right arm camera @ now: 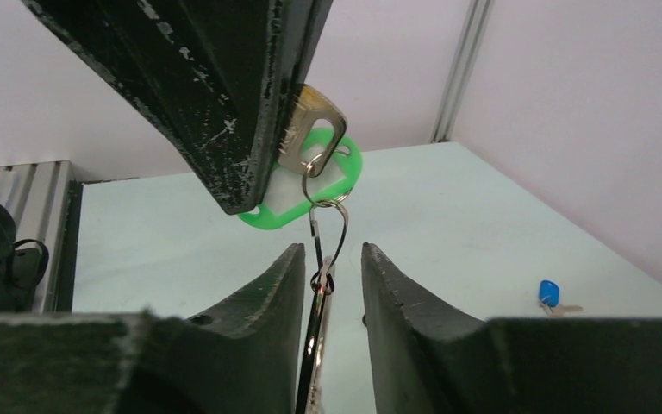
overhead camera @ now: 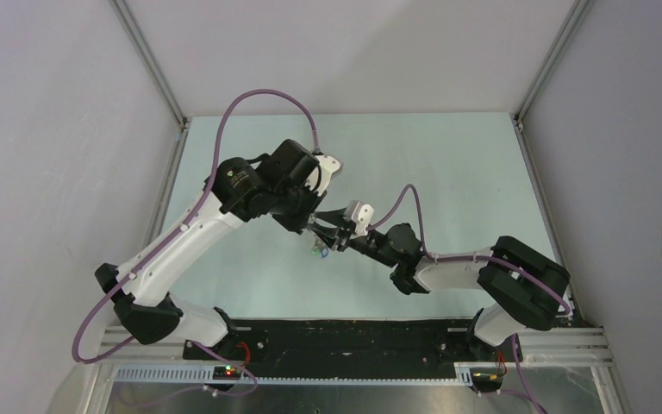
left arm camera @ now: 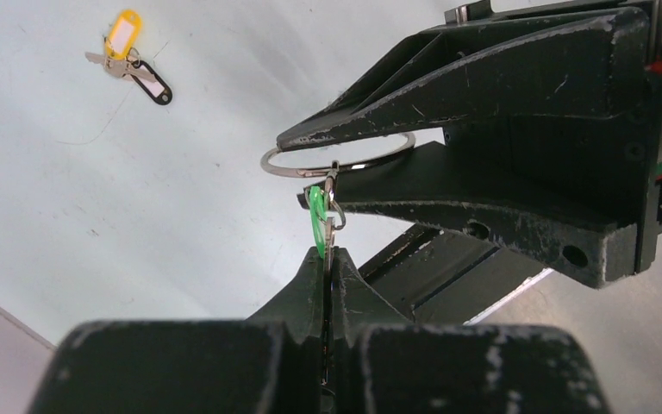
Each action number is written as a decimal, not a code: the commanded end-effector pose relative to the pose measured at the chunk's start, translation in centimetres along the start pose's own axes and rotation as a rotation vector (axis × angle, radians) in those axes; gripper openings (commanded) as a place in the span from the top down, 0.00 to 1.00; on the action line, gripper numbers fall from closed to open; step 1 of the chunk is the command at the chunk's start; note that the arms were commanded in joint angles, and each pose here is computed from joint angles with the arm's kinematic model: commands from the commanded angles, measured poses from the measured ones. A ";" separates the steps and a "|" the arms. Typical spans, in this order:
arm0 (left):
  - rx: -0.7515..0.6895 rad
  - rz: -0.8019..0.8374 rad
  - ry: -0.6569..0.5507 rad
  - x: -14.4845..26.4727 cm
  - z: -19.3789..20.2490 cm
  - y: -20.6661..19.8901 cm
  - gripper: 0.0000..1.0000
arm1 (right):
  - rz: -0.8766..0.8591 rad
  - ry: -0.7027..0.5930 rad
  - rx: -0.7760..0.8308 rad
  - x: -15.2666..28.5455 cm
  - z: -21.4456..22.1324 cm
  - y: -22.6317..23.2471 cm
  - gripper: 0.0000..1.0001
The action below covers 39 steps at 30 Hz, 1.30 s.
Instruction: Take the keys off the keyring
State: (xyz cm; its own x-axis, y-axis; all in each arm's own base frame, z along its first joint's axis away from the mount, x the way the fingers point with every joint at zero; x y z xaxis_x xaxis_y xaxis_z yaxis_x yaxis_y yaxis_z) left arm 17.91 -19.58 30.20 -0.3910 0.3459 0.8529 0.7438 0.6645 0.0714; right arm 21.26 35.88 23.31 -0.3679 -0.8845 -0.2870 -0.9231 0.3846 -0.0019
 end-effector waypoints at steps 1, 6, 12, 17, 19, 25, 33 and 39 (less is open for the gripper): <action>0.025 0.016 -0.071 1.3 -1.2 -0.1 1.00 | 0.057 -0.076 0.030 -0.8 -2.0 -0.9 0.67; 0.025 0.015 -0.070 1.3 -1.2 -0.1 1.00 | 0.056 -0.094 0.024 -0.8 -2.5 -0.7 0.69; 0.025 0.006 -0.071 1.3 -1.1 0.0 1.00 | 0.089 -0.094 0.006 -0.5 -2.7 -1.0 0.87; 0.022 -0.004 -0.056 1.0 -0.7 0.1 1.00 | 0.119 -0.108 -0.016 0.0 -3.1 -1.4 0.95; 0.022 -0.003 -0.046 0.8 -0.6 0.1 1.00 | 0.124 -0.114 -0.036 0.2 -3.3 -1.5 0.97; 0.022 -0.013 -0.034 0.5 -0.3 0.2 1.00 | 0.187 -0.129 -0.147 1.0 -4.2 -2.8 1.00; 0.020 -0.005 -0.009 -0.1 0.0 0.0 1.00 | 0.190 -0.155 -0.256 1.6 -5.6 -3.3 1.00; 0.017 0.007 0.005 -0.5 0.1 -0.1 1.00 | 0.291 -0.184 -0.405 2.2 -6.1 -4.9 1.00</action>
State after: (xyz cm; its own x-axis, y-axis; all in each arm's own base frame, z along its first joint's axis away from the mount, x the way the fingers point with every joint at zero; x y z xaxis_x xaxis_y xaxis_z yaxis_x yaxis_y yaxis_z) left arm 18.94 -20.71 30.34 -0.4240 0.3815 0.8214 0.7406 0.6681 0.0720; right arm 22.37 32.79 25.95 -0.5051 -0.8028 -0.3169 -0.8525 0.4069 0.3281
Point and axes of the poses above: each gripper's point midway between its finger pads, its own x axis back along the fingers, its own y axis along the line the jaws close on, z = x × y, the point moved 4 cm from there along x, back along the fingers, and after that the axes turned 8 degrees about -x, right-handed, at the moved point
